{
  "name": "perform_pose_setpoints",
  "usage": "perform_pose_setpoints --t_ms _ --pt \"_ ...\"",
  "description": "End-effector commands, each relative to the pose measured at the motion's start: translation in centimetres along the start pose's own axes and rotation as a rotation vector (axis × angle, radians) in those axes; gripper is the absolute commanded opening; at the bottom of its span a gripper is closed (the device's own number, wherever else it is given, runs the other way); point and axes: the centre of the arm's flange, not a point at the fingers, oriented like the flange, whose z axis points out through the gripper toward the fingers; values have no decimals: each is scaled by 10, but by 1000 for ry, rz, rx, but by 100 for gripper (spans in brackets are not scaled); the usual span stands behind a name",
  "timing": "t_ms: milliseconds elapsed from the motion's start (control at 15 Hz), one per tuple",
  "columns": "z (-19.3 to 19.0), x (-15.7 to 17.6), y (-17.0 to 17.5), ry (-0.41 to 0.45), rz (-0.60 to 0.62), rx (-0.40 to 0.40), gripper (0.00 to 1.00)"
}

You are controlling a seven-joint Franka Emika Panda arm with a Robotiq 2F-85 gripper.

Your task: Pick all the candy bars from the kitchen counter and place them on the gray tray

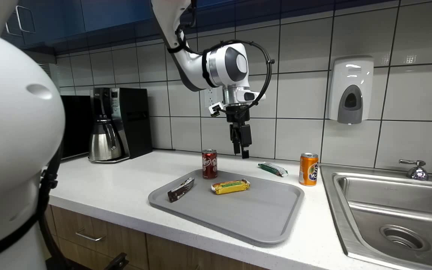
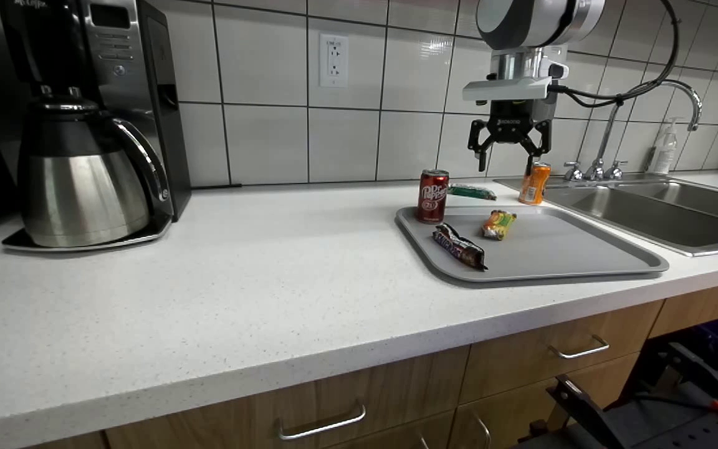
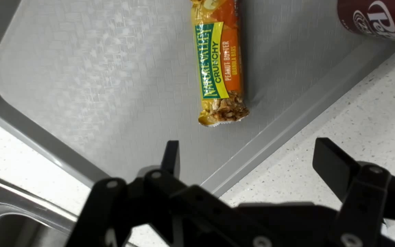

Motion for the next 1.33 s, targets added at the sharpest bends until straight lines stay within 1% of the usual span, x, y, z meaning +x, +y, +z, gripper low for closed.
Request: perform_pose_setpoints --t_ms 0,200,333,467,867,1267 --pt "0 0 0 0 0 0 100" --pt "0 -1 2 -3 -5 2 100" --pt "0 1 3 7 13 14 100" --pt "2 9 1 28 61 27 100" --pt "12 53 -9 65 182 50 100" --pt "19 92 -36 68 322 65 100"
